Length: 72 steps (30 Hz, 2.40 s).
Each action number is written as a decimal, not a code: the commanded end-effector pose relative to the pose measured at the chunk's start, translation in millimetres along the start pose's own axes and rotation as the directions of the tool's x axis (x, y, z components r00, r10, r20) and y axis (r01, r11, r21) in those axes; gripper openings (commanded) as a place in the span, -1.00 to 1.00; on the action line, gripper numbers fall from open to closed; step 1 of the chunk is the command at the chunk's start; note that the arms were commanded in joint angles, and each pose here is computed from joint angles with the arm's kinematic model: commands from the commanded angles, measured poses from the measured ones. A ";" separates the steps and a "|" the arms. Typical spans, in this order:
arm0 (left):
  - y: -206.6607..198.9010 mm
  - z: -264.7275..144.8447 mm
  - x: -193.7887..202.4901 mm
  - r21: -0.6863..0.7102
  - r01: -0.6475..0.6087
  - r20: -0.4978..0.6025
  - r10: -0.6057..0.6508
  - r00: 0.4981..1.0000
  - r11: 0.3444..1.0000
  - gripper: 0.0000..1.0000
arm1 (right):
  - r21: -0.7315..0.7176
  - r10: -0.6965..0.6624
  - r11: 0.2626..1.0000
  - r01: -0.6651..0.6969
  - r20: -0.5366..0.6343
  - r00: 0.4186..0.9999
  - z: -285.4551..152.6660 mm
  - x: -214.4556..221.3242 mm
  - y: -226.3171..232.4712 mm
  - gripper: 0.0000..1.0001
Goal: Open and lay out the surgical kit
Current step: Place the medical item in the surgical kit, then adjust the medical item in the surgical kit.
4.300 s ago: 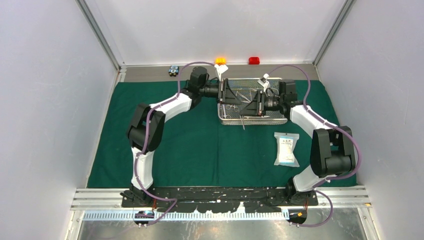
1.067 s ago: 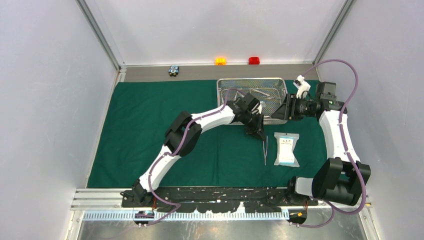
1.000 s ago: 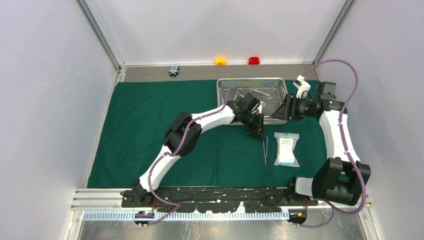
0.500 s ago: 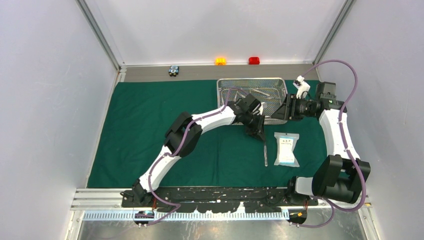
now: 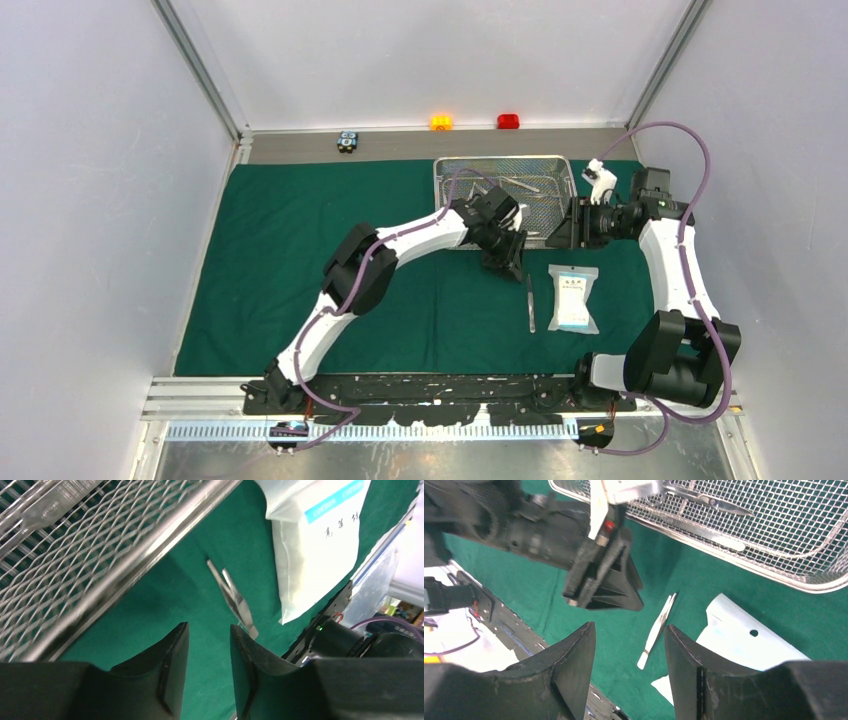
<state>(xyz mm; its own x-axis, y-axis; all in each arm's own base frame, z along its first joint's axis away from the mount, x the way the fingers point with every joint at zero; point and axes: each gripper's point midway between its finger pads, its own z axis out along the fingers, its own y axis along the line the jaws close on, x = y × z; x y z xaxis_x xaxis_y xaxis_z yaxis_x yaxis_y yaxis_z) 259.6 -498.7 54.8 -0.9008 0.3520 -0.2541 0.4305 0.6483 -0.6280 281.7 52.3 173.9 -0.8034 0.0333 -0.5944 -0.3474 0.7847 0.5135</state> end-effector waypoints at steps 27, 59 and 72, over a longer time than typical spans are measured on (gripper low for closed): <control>28.6 -163.7 -6.6 -0.203 -0.523 0.214 0.559 0.801 0.828 -0.05 | 0.066 -0.319 0.920 0.385 -0.442 0.838 97.0 90.8 -45.6 0.07; 40.8 -164.1 -18.1 -0.219 -0.496 0.217 0.537 0.815 0.841 -0.05 | -0.094 -0.198 0.980 0.175 -0.404 0.893 103.7 77.4 11.2 -0.99; 48.3 -170.2 -22.0 -0.201 -0.473 0.235 0.511 0.827 0.858 -0.05 | -0.294 0.026 0.941 -0.166 -0.427 0.904 119.9 90.0 52.1 -0.99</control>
<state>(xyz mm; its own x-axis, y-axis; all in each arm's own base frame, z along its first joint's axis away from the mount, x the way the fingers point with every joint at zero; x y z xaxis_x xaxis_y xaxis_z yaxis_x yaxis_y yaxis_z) 300.3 -354.2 130.4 -0.5706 0.5094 -0.6442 0.7921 0.5485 -0.2678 248.2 158.7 63.8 -0.9226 -0.2752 -0.2703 -0.3849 0.6089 0.6936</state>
